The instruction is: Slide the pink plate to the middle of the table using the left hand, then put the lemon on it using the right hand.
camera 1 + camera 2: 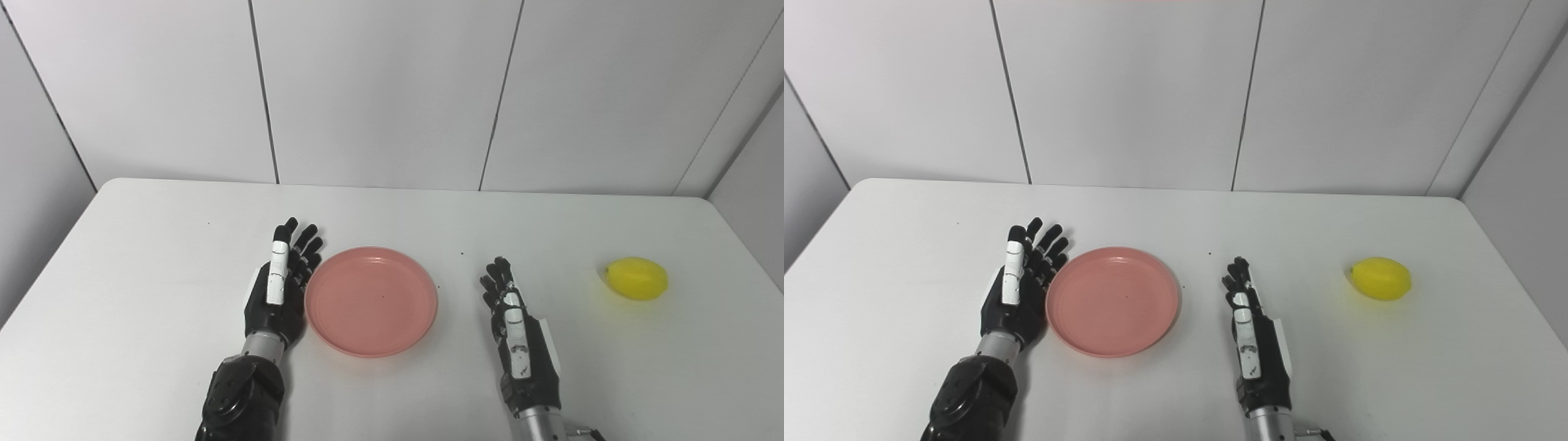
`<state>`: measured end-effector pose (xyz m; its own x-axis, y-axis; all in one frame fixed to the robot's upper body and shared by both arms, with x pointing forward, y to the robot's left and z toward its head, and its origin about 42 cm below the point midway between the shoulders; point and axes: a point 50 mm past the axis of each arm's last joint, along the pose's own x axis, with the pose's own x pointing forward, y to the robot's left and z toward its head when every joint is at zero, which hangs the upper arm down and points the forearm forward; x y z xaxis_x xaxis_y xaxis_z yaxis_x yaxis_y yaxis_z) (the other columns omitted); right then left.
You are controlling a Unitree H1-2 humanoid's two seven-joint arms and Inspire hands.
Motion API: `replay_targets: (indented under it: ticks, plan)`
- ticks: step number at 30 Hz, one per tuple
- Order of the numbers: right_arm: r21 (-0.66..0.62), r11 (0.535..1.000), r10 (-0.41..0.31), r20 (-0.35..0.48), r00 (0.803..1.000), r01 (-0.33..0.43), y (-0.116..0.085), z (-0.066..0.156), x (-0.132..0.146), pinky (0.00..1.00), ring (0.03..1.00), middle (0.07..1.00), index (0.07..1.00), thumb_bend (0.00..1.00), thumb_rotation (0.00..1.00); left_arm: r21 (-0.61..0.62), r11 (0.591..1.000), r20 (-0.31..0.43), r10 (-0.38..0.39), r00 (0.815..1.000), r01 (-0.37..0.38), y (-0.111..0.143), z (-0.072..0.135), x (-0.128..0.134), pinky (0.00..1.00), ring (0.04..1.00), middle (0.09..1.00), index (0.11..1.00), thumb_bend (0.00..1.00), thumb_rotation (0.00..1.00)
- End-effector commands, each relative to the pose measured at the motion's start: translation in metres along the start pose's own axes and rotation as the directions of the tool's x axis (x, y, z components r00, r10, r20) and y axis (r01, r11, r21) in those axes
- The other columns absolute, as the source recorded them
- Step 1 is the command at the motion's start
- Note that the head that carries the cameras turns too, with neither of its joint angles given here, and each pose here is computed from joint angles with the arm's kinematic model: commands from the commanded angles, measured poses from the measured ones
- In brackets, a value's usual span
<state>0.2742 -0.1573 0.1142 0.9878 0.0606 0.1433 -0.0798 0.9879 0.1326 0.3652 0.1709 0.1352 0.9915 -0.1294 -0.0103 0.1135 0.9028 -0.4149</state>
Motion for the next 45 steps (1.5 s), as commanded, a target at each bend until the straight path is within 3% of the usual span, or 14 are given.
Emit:
replay_targets:
  ticks: [1,32,39,45]
  plan:
    - [0.019,1.0,-0.013,-0.067,0.998,0.014,0.004,-0.018,-0.014,1.0,0.955,0.956,0.966,0.79,1.0,-0.018,1.0,-0.045,-0.019,0.999,0.018,-0.004,-0.005,-0.003,1.0,0.943,0.936,1.0,0.79,0.8]
    - [0.004,1.0,-0.021,-0.049,0.999,0.021,0.013,-0.018,-0.007,1.0,0.948,0.959,0.963,0.78,1.0,-0.022,0.999,-0.084,-0.038,0.996,0.036,0.0,-0.009,-0.008,1.0,0.967,0.968,1.0,0.79,0.81]
    - [0.026,0.993,-0.113,-0.007,0.994,0.113,0.001,-0.011,-0.001,1.0,0.949,0.945,0.952,0.77,1.0,-0.015,0.999,-0.089,-0.039,0.995,0.038,0.002,-0.01,-0.008,1.0,0.965,0.97,1.0,0.8,0.81]
    - [0.02,0.982,-0.186,0.047,0.981,0.186,-0.008,-0.002,0.006,0.97,0.904,0.896,0.887,0.75,1.0,-0.007,0.999,-0.092,-0.044,0.995,0.043,0.002,-0.01,-0.005,1.0,0.969,0.97,1.0,0.82,0.82]
